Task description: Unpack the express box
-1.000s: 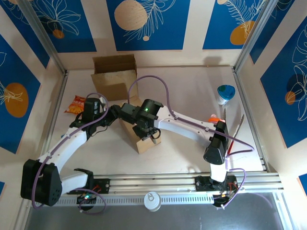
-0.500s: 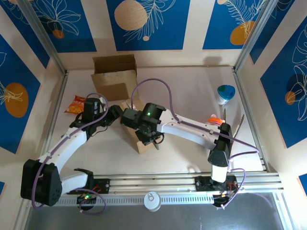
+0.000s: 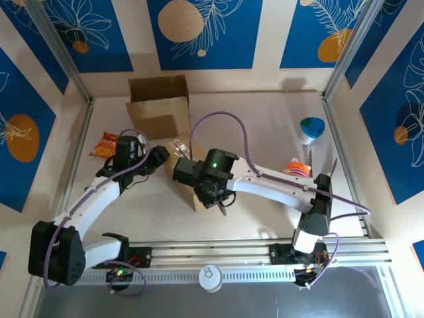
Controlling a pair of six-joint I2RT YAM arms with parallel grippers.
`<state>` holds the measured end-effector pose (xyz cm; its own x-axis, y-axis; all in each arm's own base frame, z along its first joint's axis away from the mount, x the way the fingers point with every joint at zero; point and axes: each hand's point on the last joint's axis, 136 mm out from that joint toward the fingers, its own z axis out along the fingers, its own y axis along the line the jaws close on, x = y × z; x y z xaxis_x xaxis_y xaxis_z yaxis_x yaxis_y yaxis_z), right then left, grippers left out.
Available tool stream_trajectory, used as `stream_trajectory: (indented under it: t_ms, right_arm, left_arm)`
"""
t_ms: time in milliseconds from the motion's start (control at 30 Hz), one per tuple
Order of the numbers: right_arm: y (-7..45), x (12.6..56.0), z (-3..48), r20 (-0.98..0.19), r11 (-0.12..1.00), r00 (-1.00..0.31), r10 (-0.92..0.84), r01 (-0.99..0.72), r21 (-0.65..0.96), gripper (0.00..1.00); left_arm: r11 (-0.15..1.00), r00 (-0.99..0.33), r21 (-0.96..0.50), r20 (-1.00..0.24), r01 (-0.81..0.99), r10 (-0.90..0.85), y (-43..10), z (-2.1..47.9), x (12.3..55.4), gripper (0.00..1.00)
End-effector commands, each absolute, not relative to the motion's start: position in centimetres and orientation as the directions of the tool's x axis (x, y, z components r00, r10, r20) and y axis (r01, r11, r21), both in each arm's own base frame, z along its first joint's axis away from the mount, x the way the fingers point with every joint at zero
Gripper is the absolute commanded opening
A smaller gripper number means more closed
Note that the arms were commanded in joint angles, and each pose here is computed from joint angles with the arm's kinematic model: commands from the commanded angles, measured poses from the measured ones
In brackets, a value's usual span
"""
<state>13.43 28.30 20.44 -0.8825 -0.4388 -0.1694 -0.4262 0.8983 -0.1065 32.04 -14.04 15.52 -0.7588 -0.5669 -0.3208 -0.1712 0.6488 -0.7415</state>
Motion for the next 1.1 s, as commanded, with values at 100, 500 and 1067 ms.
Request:
stream_trajectory:
  t_ms: [100, 500, 1067]
  right_arm:
    - [23.1, 10.2, 21.2, -0.048, 0.905, -0.915, -0.401, -0.388, -0.175, 0.0]
    - [21.1, 9.4, 21.8, -0.099, 0.929, -0.927, -0.361, -0.349, -0.121, 0.0]
    - [20.0, 15.3, 17.6, -0.234, 0.998, -0.97, -0.057, -0.052, -0.027, 0.0]
  left_arm:
    - [0.683, -0.735, -0.658, -0.285, -0.317, -0.616, -11.6, 12.0, 31.0, 0.51]
    - [0.67, -0.738, -0.686, -0.291, -0.283, -0.609, -12.1, 13.4, 31.4, 0.53]
    - [0.896, -0.724, -0.43, -0.583, -0.11, -0.368, -8.9, 24.9, 33.6, 0.4]
